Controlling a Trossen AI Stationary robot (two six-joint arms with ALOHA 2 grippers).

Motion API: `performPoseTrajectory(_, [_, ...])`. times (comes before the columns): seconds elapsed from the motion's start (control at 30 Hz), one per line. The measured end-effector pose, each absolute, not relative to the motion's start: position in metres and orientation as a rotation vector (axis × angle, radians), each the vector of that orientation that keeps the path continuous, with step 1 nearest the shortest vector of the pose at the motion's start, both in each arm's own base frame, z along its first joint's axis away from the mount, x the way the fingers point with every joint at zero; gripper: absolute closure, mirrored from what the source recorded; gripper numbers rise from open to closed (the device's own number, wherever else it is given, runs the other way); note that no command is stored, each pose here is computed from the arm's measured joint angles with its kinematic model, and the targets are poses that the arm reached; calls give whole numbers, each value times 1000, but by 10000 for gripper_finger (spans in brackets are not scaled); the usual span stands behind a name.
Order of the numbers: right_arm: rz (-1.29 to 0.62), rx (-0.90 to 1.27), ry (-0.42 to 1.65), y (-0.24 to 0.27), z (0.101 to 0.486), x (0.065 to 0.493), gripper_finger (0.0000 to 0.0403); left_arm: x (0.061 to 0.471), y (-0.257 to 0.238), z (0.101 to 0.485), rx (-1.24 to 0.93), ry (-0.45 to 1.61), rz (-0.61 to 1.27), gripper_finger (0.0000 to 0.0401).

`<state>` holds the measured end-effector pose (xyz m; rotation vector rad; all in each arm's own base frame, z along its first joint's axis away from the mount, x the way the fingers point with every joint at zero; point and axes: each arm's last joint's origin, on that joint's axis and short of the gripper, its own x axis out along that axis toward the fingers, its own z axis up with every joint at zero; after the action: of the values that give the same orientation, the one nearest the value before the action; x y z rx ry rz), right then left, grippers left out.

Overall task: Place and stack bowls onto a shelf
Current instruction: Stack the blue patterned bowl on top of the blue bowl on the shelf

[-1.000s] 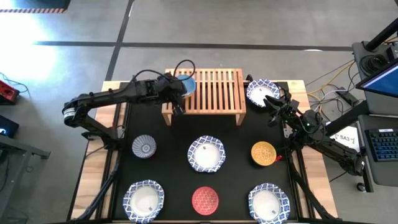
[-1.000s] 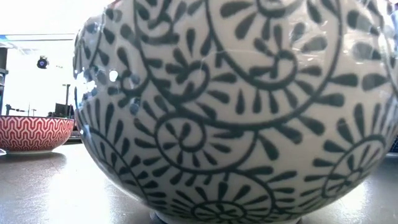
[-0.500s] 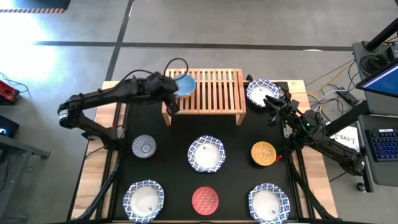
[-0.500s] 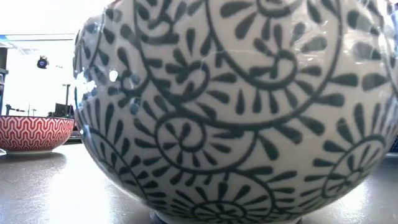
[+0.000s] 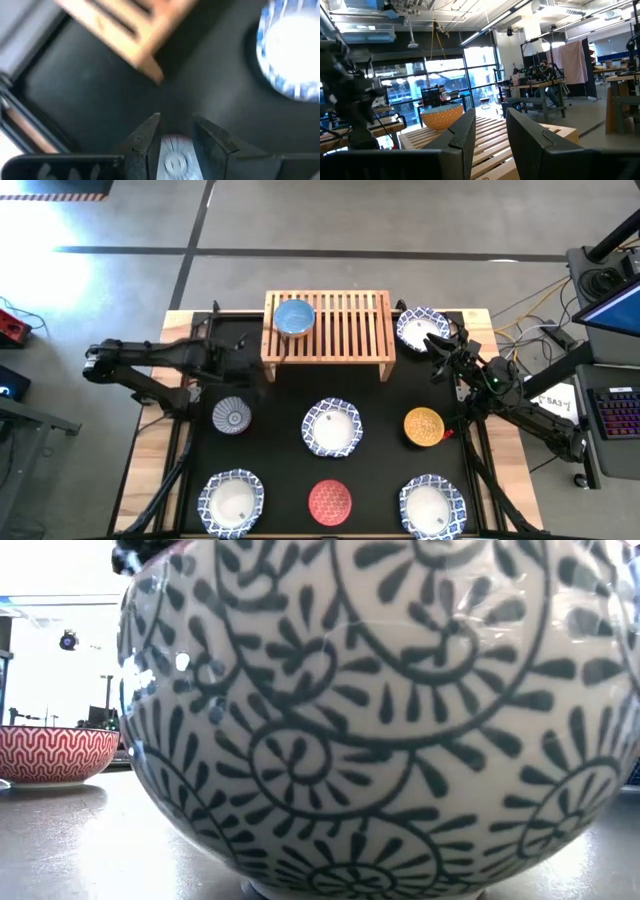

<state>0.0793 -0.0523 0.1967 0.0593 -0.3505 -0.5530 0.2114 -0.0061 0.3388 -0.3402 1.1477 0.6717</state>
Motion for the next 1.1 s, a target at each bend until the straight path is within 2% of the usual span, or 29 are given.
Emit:
performPoseTrajectory(0.2, [-554, 60, -351, -52, 197, 79, 305, 206, -29, 301, -410, 1316, 589, 312])
performPoseTrajectory(0.37, [-553, 59, -350, -52, 197, 79, 305, 205, -45, 270, -462, 1358, 540, 312])
performPoseTrajectory(0.53, [-553, 59, -350, -52, 197, 79, 305, 199, -57, 246, -497, 1367, 563, 308])
performPoseTrajectory(0.8, [-553, 59, -350, -52, 197, 79, 305, 191, -67, 215, -461, 1384, 542, 276])
performPoseTrajectory(1.1, [-553, 60, -350, -52, 197, 79, 305, 187, -65, 182, -473, 1350, 515, 274])
